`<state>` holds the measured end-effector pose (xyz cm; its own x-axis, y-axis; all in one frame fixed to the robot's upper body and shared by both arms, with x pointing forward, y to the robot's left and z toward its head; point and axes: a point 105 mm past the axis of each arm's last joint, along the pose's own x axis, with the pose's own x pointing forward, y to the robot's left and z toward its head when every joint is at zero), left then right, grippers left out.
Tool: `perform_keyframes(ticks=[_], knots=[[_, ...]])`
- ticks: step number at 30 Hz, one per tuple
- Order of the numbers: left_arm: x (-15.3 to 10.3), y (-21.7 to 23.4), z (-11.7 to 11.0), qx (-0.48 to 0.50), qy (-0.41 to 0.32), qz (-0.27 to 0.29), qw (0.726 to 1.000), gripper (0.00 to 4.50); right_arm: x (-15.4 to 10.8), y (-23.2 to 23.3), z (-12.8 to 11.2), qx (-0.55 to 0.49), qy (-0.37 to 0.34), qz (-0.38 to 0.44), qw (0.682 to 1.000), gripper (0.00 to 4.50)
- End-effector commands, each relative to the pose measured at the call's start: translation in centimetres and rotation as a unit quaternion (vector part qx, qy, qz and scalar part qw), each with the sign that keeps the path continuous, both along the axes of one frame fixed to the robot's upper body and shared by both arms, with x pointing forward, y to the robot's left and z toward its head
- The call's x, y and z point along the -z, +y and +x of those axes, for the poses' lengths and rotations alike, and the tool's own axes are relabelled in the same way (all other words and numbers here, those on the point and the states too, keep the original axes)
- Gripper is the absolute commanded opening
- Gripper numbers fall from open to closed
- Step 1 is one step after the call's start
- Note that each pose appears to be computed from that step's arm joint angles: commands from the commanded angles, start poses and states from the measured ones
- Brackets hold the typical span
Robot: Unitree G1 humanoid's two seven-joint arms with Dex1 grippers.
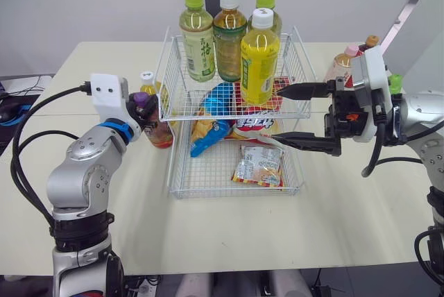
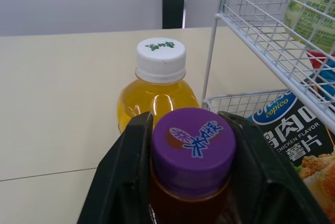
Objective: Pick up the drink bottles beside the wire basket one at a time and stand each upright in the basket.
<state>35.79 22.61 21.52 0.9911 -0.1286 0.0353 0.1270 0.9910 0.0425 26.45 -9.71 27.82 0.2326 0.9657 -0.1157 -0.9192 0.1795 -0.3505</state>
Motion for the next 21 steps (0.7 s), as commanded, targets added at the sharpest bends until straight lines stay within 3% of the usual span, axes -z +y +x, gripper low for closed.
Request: perform_keyframes(ticks=[1,6,12,15,21], knots=[[-1.0,0.2,-0.4,-0.001,-0.021,0.010,1.000,1.35,-1.1,-0.3,-0.4,-0.001,-0.026,0.003,1.000,4.50],[-1.7,1.2,-2.1,-0.001,-0.033,0.008,0.999,1.35,-1.4,-0.6,-0.4,0.004,-0.029,0.003,1.000,4.50],[-5.0,1.9,-4.9,0.030,-0.055,0.028,0.998,1.35,-1.7,-1.1,-0.3,0.011,-0.033,0.002,0.999,4.50],[-7.3,2.9,-5.8,0.049,-0.056,0.026,0.997,1.35,-1.8,-1.3,-0.2,0.015,-0.033,0.001,0.999,4.50],[-15.1,5.1,-6.8,0.098,-0.079,0.056,0.991,1.35,-1.8,-1.5,0.0,0.017,-0.032,-0.005,0.999,4.50]])
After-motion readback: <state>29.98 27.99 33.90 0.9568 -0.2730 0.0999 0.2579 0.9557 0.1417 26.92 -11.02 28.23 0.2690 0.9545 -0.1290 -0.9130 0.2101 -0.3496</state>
